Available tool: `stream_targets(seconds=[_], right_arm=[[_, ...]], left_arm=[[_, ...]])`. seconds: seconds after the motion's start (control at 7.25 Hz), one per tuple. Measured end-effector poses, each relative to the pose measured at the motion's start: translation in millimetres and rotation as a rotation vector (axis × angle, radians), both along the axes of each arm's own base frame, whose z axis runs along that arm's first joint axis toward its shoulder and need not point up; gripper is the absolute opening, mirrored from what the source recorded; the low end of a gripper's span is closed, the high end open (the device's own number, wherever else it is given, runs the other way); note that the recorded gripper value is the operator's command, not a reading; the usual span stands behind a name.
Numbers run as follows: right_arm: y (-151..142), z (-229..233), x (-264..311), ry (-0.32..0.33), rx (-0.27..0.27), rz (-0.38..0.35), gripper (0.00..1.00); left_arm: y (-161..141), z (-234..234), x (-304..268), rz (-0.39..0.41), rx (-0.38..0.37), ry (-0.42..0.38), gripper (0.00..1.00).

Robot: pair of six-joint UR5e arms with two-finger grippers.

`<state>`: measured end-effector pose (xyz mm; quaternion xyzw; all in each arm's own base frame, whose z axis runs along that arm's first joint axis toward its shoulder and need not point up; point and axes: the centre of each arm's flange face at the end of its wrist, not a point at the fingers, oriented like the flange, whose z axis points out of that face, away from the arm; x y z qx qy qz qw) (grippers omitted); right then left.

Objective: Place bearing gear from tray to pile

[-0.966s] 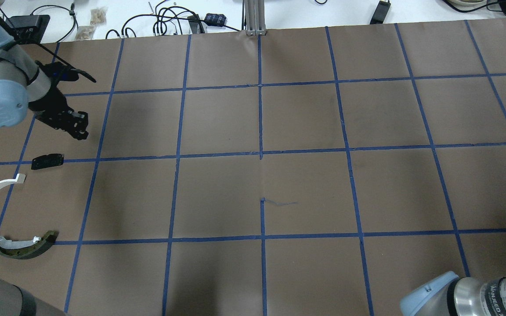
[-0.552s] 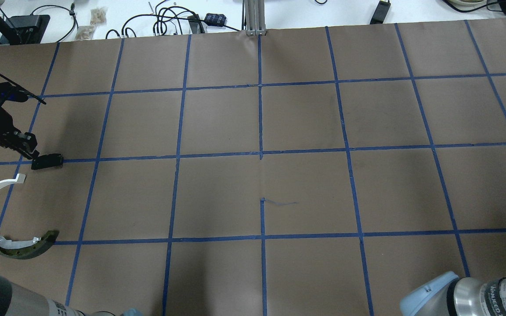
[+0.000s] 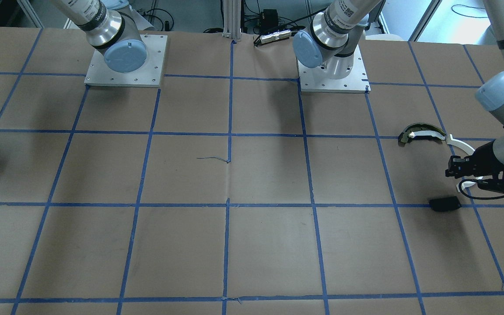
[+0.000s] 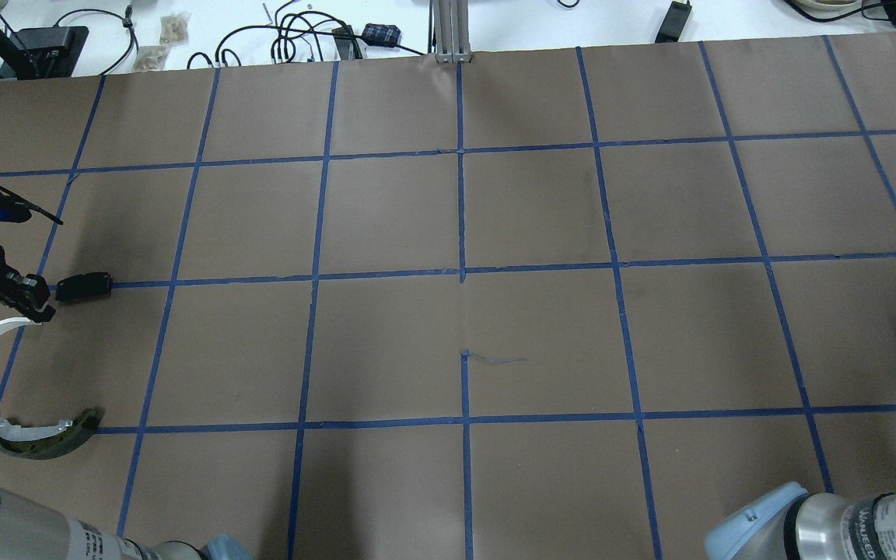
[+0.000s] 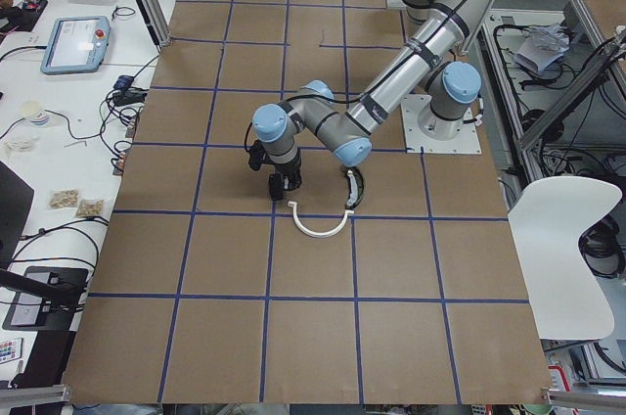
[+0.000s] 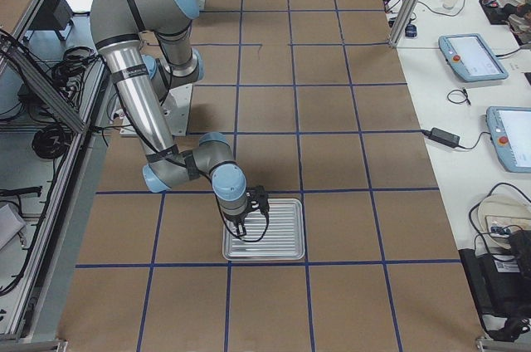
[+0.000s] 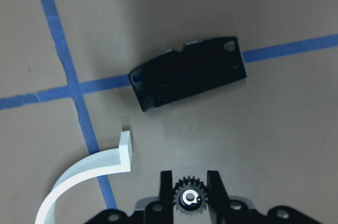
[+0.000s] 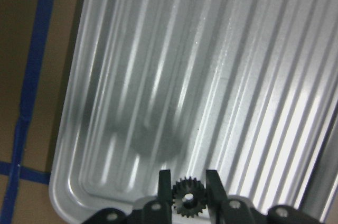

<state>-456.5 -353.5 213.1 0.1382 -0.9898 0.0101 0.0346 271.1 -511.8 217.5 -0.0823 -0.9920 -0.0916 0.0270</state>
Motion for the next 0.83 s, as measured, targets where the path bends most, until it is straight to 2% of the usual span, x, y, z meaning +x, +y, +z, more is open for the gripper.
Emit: stream_targets(seconds=[0.28, 0.55, 0.83], right_arm=[[-27.4, 61.8, 44.6, 0.045, -0.034, -0.009, 0.23], [-57.5, 119.0, 120.8, 0.036, -0.053, -0.047, 0.24], [-90.8, 152.1, 219.2, -0.006, -0.056, -0.045, 0.24]], left_arm=[[3.2, -8.1, -1.4, 0.000, 0.010, 0.006, 0.00], [3.4, -11.7, -1.1, -0.003, 0.015, 0.009, 0.00], [4.7, -13.5, 0.6, -0.006, 0.027, 0.000, 0.35]])
